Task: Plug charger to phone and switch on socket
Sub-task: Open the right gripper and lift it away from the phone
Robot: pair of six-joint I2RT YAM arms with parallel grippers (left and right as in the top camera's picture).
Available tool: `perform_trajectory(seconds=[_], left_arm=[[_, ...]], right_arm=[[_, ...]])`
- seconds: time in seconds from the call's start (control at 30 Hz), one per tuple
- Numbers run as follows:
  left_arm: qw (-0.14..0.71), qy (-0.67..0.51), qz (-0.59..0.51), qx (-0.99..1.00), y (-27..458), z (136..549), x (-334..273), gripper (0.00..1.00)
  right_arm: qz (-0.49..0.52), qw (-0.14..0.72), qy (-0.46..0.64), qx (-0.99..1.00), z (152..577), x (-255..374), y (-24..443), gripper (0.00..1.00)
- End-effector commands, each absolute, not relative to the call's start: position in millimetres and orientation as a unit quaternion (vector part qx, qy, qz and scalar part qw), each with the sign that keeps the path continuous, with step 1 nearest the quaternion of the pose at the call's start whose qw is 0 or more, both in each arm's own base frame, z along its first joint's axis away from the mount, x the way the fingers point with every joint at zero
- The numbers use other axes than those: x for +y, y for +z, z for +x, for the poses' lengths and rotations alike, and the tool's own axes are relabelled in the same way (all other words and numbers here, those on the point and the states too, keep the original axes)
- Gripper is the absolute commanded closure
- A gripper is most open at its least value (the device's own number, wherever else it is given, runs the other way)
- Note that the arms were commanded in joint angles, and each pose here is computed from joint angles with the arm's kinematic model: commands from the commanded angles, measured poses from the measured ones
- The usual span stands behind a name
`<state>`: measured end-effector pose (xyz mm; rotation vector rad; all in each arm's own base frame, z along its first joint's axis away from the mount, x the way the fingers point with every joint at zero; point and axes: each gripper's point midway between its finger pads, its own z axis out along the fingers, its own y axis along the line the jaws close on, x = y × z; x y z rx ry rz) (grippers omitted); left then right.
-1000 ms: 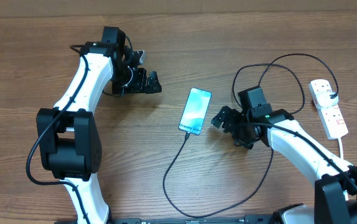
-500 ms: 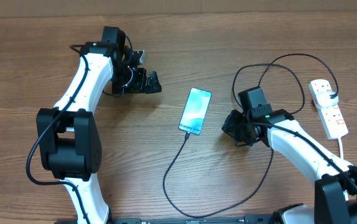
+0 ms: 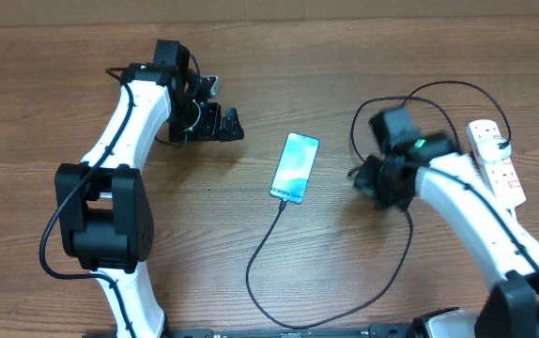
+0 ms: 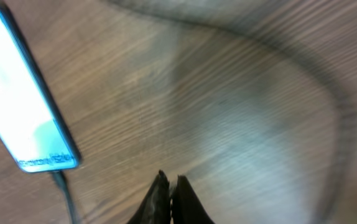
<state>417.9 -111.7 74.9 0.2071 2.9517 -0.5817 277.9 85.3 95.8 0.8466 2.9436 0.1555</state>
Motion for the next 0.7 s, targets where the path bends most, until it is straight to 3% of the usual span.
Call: perform_trajectory(seconds=[0.0,0.13,0.2,0.27,0.3,0.43,0.67], left_arm=[[0.082,-0.192,0.065,0.976,89.5,422.0,-111.0,0.0],[0.082,-0.192,0.065,0.976,89.5,422.1,-111.0,0.01],[0.082,-0.192,0.065,0.976,89.5,422.1,-111.0,0.0],[0.082,-0.192,0.065,0.976,89.5,422.1,-111.0,0.0],[0.082,-0.192,0.065,0.976,89.5,422.1,-111.0,0.0],[0.082,-0.192,0.065,0.976,89.5,422.1,-111.0,0.0],[0.082,-0.192,0.065,0.976,89.5,422.1,-111.0,0.01]], right_arm=[[0.296,0.13,-0.006,0.946,310.2,48.3,159.1,0.96],[0.343,0.155,-0.023,0.926,313.8,11.8,211.7,0.96],[0.371,0.165,-0.022,0.913,314.6,-7.4,228.8,0.88],[0.403,0.177,-0.022,0.898,316.6,-29.3,239.8,0.57],[0.417,0.181,-0.023,0.891,316.8,-38.8,242.4,0.34],[0.442,0.192,-0.039,0.876,316.4,-73.0,245.0,0.0],[0.497,0.246,-0.111,0.824,327.4,-146.0,250.1,0.05]])
